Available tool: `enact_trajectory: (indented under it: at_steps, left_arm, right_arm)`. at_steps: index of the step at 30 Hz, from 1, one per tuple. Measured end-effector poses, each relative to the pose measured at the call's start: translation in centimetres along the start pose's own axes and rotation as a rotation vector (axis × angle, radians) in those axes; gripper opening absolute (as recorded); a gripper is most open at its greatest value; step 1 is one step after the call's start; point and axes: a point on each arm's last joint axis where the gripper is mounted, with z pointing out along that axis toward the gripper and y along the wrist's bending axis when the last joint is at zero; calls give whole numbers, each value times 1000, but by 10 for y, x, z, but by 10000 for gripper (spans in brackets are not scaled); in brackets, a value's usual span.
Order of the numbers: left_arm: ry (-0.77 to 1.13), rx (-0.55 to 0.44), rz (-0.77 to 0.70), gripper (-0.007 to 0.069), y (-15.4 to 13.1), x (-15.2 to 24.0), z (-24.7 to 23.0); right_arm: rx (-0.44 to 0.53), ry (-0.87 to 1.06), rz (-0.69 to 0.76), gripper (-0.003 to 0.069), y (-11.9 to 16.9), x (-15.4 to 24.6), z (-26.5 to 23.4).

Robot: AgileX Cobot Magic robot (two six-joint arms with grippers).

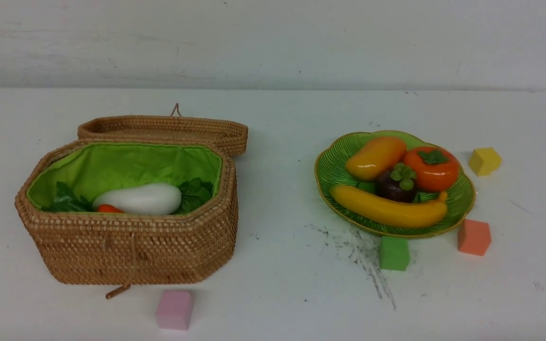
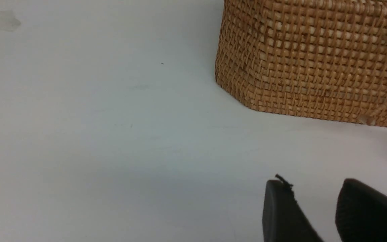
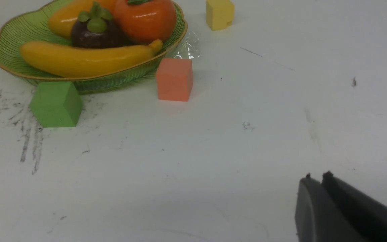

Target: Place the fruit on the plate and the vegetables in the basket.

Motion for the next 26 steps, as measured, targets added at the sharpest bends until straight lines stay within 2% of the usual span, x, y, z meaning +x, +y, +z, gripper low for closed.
enact_trajectory:
  at_steps: [26]
  left_arm:
    - [0, 0, 1, 239, 0, 0, 0]
  right_arm:
    - [0, 0, 0, 85, 0, 0, 0]
